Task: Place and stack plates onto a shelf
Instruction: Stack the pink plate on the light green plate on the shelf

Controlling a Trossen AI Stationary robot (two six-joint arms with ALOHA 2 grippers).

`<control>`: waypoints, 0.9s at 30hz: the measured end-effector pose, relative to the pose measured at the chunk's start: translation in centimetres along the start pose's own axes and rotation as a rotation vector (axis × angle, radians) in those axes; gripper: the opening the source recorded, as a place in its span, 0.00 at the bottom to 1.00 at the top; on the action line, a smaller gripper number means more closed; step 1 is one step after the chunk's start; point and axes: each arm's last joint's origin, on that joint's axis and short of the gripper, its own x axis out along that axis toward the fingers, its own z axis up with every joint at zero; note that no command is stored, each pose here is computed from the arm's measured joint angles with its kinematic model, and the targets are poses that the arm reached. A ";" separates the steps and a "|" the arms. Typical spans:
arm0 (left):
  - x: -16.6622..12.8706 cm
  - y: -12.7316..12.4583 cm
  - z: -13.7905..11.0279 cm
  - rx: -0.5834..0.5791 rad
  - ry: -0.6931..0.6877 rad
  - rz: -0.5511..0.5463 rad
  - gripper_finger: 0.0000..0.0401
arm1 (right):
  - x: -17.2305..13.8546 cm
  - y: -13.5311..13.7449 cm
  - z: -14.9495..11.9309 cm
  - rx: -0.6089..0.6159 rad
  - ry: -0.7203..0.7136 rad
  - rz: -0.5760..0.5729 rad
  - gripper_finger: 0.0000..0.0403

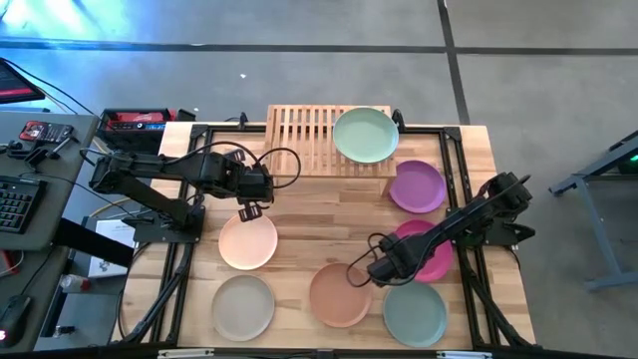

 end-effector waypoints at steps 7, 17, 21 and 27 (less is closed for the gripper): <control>0.0 0.0 0.2 -0.007 -0.015 -0.005 0.24 | -3.0 0.6 0.1 -0.008 -0.069 -0.044 0.00; 0.0 -0.1 0.2 -0.009 -0.019 -0.006 0.24 | -8.2 1.2 0.2 -0.003 -0.159 -0.059 0.00; 0.0 -0.1 0.2 -0.009 -0.019 -0.006 0.24 | -10.7 0.9 0.2 0.039 -0.223 -0.089 0.00; 0.0 -0.1 0.2 -0.007 -0.019 -0.006 0.24 | -13.9 0.3 0.7 0.053 -0.344 -0.063 0.00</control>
